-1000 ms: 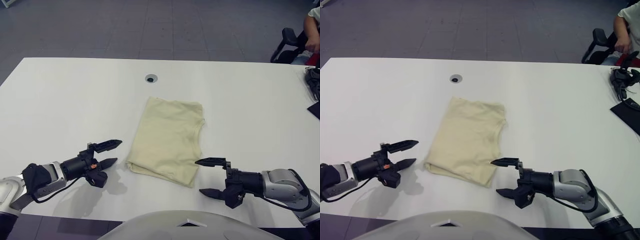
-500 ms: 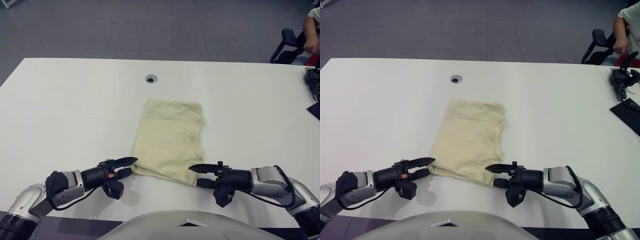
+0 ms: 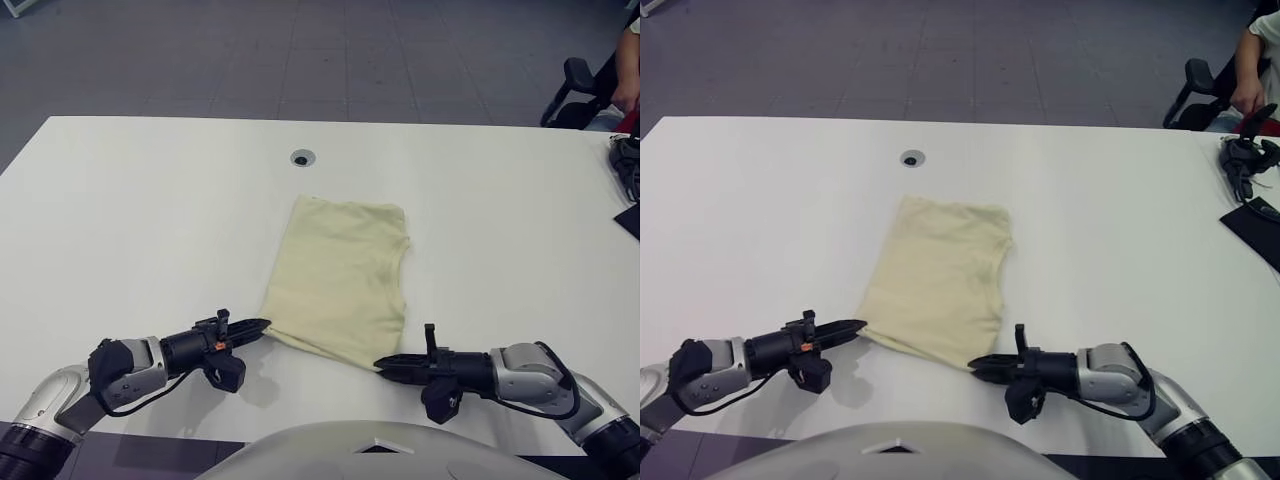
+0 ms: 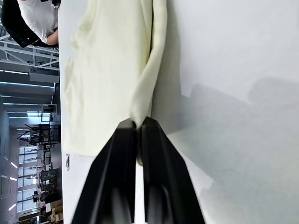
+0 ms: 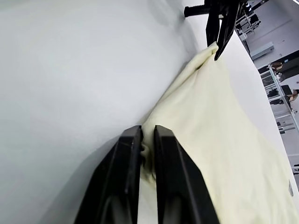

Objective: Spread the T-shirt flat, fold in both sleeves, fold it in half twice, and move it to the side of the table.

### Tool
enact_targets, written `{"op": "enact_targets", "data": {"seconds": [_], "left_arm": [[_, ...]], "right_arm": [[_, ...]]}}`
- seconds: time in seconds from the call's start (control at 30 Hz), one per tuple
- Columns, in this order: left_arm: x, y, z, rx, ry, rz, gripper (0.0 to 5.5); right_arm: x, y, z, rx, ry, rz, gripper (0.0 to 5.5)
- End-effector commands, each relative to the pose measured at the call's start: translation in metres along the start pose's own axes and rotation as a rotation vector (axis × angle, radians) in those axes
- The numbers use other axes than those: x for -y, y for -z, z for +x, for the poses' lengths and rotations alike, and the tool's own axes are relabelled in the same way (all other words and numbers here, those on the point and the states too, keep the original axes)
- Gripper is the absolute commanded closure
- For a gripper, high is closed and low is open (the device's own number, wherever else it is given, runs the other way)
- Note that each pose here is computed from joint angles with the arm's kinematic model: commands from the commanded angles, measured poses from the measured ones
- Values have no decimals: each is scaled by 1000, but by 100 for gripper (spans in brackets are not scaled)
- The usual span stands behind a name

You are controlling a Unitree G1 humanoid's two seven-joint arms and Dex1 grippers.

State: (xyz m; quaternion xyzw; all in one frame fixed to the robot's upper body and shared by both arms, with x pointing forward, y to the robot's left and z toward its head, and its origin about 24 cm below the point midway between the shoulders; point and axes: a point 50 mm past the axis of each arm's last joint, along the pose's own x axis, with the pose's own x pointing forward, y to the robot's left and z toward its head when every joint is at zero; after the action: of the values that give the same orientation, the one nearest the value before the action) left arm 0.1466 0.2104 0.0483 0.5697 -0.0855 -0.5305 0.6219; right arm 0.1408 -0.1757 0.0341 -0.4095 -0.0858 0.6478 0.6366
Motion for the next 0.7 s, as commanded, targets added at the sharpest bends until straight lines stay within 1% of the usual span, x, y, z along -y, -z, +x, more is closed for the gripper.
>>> {"op": "enact_targets", "data": {"seconds": [0.03, 0.1, 0.17, 0.23, 0.3, 0.4, 0.47, 0.57, 0.7], "left_arm": [[23, -10, -1, -2, 121, -132, 550], [13, -19, -7, 21, 112, -225, 550], [5, -28, -15, 39, 131, -317, 550], [1, -41, -25, 70, 186, -459, 550], [-8, -46, -35, 75, 213, -516, 550], [-26, -55, -48, 105, 190, -549, 550], [-32, -65, -55, 145, 199, -578, 550], [-34, -79, -62, 203, 261, -621, 550], [-41, -78, -65, 192, 272, -576, 550]], "right_arm": [[8, 9, -5, -29, 8, 50, 548], [10, 5, -10, 4, 16, 195, 548], [15, -5, -15, 89, 24, 384, 548], [19, -19, -24, 187, -36, 556, 548], [24, -33, -35, 282, -92, 680, 548], [35, -48, -49, 381, -109, 753, 549], [43, -54, -58, 425, -104, 777, 549], [44, -60, -64, 433, -109, 793, 549], [44, -63, -65, 412, -117, 781, 549]]}}
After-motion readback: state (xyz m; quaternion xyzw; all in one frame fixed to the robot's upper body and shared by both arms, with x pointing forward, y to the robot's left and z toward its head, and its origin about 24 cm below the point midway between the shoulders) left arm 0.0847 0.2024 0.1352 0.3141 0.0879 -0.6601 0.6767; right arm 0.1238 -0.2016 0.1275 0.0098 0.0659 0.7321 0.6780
